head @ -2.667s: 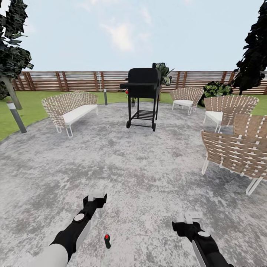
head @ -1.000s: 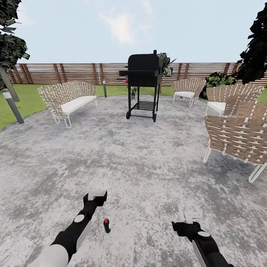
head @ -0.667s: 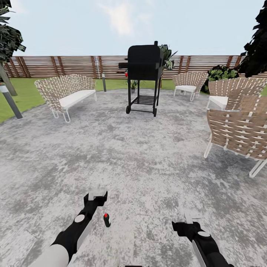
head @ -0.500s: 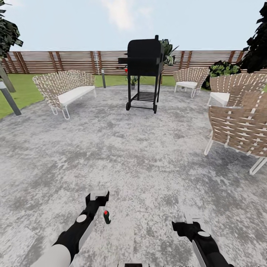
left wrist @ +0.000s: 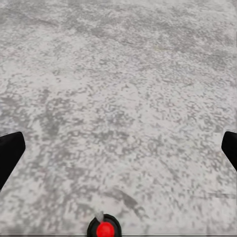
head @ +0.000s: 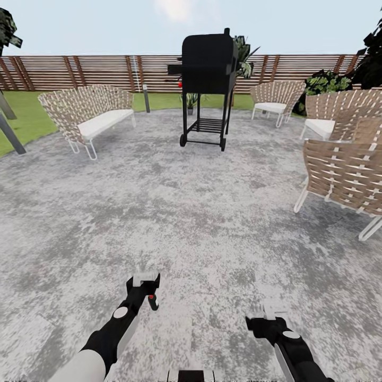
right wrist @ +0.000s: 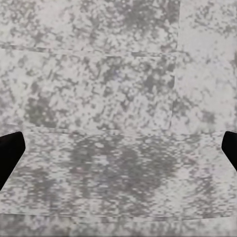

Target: Pick up the pesticide atomizer in the garden and spray insectifuge to fully cover both potted plants in the garden.

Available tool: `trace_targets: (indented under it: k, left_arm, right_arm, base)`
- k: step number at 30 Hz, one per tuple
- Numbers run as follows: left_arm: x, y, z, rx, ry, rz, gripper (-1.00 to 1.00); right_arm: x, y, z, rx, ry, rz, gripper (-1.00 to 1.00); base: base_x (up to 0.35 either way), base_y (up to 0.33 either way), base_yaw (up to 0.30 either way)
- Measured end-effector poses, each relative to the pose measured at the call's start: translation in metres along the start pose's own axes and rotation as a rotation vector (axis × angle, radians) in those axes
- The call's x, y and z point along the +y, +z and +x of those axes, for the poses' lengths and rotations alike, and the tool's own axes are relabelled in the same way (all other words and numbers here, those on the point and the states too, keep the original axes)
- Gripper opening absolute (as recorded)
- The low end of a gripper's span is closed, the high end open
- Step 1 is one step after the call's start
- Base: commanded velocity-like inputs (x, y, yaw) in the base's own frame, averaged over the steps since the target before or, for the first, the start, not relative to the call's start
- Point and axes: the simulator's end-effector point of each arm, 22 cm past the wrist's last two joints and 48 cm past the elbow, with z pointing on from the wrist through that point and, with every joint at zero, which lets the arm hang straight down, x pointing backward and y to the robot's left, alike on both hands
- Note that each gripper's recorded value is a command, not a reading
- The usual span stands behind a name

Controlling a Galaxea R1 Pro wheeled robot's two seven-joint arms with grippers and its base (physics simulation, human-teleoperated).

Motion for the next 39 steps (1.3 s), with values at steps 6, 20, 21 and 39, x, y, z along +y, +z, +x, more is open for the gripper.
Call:
trace_targets:
  k: [6,20,21,39]
  left_arm:
    - [0.001,0.003,0.015,0.024,-0.001,-0.001,1.0]
    - [0.003,0.007,0.038,0.061,-0.004,-0.003,1.0]
    - [0.003,0.008,0.041,0.065,-0.004,-0.003,1.0]
    - [0.006,0.014,0.087,0.138,-0.008,-0.008,1.0]
  right_arm:
    - [0.0,0.007,0.011,0.024,-0.001,-0.001,1.0]
    - [0.001,0.016,0.027,0.061,-0.002,-0.001,1.0]
    - [0.001,0.017,0.029,0.065,-0.002,-0.001,1.0]
    - [0.002,0.034,0.063,0.138,-0.004,-0.003,1.0]
  base:
    - [0.0,0.0,0.0]
    - [0.0,0.0,0.0]
    - [0.0,0.0,0.0]
    - [0.0,0.0,0.0]
